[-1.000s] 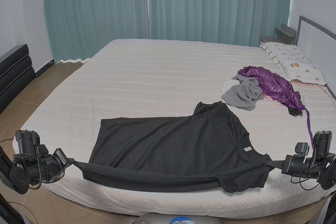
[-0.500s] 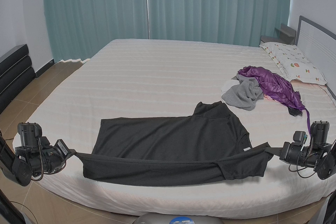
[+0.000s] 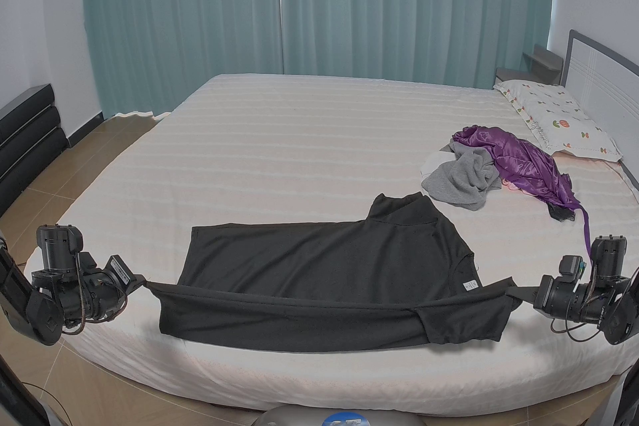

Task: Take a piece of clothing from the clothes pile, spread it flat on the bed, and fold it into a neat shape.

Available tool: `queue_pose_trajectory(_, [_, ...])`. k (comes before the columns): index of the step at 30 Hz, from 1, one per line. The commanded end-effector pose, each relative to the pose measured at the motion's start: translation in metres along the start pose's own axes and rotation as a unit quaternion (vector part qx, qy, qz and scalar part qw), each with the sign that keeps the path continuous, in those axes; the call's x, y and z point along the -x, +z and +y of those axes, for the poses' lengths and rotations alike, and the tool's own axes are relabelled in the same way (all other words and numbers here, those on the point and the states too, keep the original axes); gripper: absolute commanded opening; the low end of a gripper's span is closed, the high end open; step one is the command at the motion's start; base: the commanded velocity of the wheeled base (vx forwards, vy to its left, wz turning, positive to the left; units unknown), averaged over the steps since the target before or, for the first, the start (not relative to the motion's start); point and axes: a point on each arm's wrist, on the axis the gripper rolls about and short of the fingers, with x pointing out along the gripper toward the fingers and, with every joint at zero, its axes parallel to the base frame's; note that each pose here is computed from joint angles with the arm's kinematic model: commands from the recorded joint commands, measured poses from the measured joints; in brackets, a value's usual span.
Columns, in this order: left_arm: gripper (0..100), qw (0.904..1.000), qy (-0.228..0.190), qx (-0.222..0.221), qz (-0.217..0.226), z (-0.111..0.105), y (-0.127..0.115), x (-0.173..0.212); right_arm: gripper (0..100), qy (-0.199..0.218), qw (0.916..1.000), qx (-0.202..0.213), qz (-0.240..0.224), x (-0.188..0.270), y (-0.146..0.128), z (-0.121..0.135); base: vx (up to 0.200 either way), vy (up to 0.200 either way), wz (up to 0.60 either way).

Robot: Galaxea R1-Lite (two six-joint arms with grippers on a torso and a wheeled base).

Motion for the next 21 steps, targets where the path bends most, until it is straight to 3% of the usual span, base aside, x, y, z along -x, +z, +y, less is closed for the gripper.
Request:
queue_pose_trajectory(1, [0, 1.0000, -0.001, 0.000, -0.001, 0.001, -0.005, 0.010, 0, -0.008, 1.0000, -0.004, 0.002, 0.015, -0.011, 0.000, 0.000, 0.000, 0.00])
queue_pose_trajectory(12, [0, 0.9998, -0.013, -0.005, -0.016, -0.001, -0.007, 0.029, 0, -0.029, 0.9990, 0.001, 0.034, 0.035, -0.032, 0.001, 0.000, 0.000, 0.00])
queue_pose_trajectory(21, [0, 0.9997, -0.009, -0.006, 0.021, 0.000, -0.014, 0.026, 0, -0.029, 0.9988, -0.002, 0.039, 0.039, -0.034, 0.004, 0.000, 0.000, 0.00])
